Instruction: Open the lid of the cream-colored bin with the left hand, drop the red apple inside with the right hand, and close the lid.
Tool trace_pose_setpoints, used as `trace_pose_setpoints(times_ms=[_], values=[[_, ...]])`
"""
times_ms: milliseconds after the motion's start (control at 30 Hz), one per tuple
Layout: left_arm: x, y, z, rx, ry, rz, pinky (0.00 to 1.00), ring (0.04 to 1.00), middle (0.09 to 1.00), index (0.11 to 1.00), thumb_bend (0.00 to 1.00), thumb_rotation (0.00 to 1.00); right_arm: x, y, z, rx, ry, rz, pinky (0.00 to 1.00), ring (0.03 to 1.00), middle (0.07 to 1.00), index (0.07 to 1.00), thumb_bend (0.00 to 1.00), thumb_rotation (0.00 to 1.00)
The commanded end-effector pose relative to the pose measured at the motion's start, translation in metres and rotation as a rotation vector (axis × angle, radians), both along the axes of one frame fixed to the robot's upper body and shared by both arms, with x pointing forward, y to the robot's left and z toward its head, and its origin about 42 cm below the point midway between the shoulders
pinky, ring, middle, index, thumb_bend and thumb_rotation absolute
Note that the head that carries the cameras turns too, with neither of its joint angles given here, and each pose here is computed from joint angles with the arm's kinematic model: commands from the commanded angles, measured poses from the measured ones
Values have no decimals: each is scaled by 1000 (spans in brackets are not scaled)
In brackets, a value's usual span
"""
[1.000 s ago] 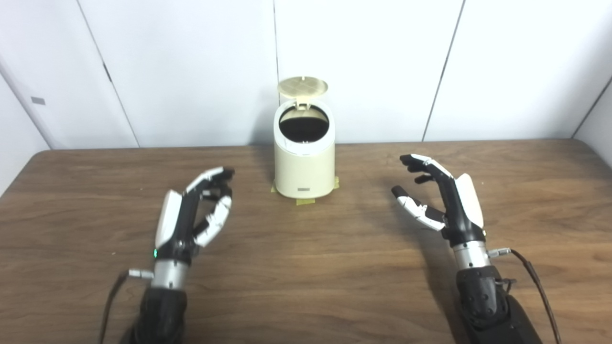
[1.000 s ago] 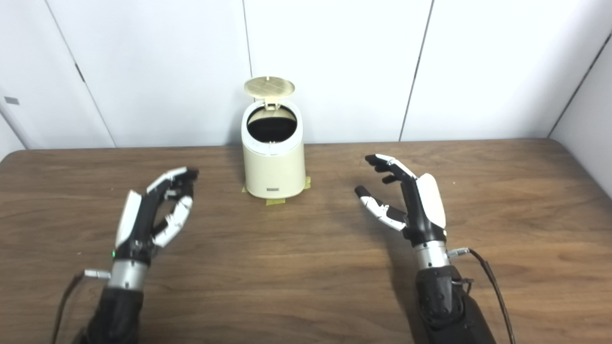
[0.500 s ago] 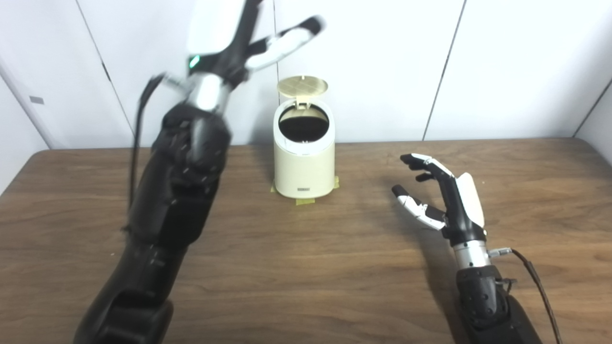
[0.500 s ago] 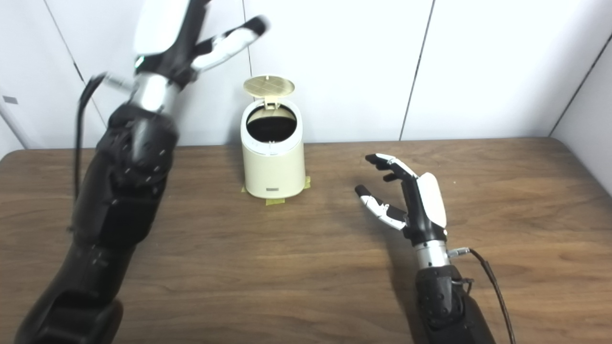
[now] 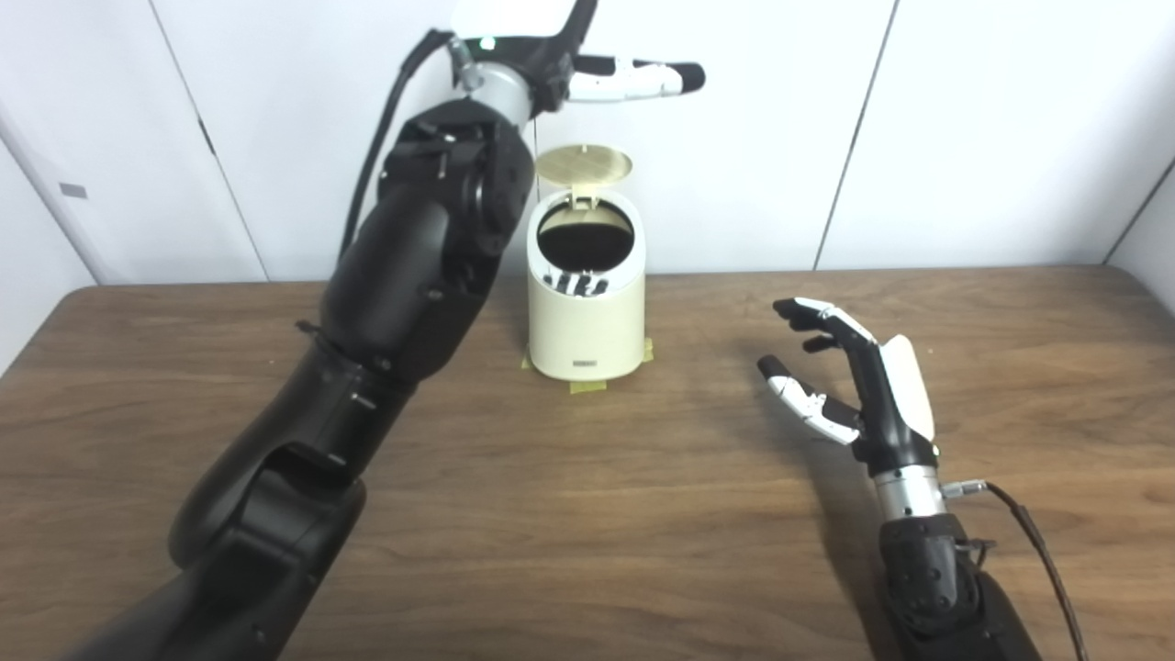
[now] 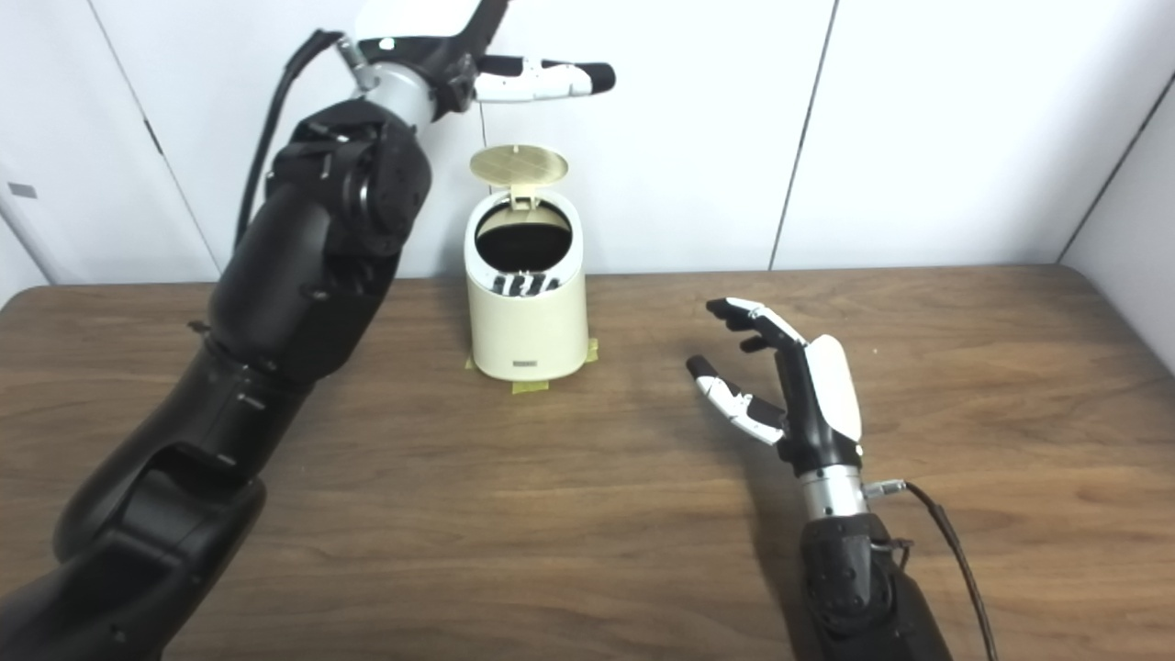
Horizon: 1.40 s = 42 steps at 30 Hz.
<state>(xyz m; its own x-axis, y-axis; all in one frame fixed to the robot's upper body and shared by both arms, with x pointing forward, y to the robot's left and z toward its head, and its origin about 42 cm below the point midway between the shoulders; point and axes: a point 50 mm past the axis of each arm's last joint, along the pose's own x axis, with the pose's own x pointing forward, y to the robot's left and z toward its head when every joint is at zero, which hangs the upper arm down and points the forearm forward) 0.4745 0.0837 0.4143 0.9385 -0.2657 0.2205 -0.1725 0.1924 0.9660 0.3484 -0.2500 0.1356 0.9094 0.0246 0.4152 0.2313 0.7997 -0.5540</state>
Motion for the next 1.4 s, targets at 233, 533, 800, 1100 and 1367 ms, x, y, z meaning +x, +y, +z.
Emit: trace_pose_setpoints(times_ms=[233, 533, 800, 1100, 1367], values=[[18, 11, 8, 25, -69, 87, 1000, 1000, 893, 859, 987, 900, -3, 7, -3, 26, 8, 21, 578, 697, 717, 709, 244, 521], [20, 15, -1, 34, -42, 104, 1000, 1000, 895, 855, 979, 892, -2, 7, -4, 28, 9, 27, 563, 691, 713, 710, 240, 486], [19, 20, -6, 79, -39, 121, 1000, 1000, 900, 866, 1000, 944, -4, 8, -4, 29, 21, 22, 586, 707, 726, 723, 239, 496], [9, 17, -14, 102, -44, 96, 1000, 1000, 894, 877, 1000, 967, -3, 9, -5, 29, 21, 30, 571, 693, 717, 722, 249, 532], [-12, 10, -32, 104, -18, 79, 1000, 1000, 899, 889, 1000, 981, -4, 9, -4, 28, 27, 24, 576, 699, 722, 723, 249, 530]])
